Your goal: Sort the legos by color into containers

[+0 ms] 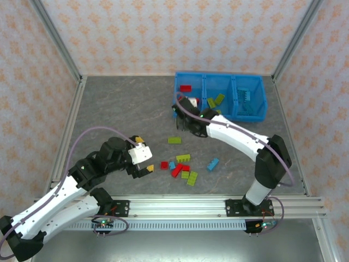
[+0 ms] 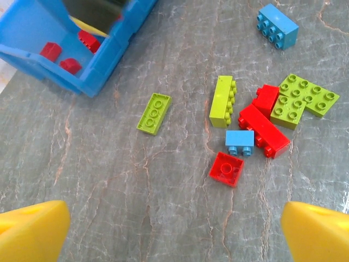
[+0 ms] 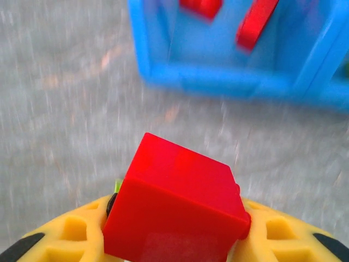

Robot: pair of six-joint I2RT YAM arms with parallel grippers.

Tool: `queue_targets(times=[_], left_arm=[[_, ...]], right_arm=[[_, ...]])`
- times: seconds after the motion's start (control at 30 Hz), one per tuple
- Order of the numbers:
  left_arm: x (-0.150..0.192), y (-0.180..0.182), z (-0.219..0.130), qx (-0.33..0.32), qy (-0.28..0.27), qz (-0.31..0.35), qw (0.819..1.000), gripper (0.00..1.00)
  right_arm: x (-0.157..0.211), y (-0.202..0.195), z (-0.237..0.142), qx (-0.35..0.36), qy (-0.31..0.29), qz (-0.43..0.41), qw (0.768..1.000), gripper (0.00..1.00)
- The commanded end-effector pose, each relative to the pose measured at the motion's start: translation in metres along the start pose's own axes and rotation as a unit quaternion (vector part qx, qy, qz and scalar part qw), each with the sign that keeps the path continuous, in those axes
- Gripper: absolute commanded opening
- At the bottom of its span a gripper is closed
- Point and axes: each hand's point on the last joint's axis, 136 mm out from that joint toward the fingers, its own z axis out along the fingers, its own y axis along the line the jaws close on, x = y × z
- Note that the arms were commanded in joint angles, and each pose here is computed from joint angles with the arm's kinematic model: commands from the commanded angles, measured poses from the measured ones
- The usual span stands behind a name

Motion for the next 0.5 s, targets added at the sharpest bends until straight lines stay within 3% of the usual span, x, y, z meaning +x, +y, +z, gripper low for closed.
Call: queue_targets(times=[0.0, 0.27, 0.47], left_arm=[[-0.007, 0.009, 0.002, -0.025, -0.02, -0.003, 0.999, 1.0], [-0.007, 0.009, 0.004, -0.021, -0.019, -0.01, 1.0, 1.0], [-0.006, 0.009, 0.006, -0.02, -0.014, -0.013, 1.0, 1.0]], right_arm=[[-0.055, -0.03, 0.026, 0.058, -0.06, 0.016, 0.996, 0.37], [-0.111, -0.031, 0.105, 0.068, -0.024, 0.006, 0.997, 0.44], [-0.132, -0.032, 0.09, 0.082, -0.029, 0.012, 0.996, 0.63]])
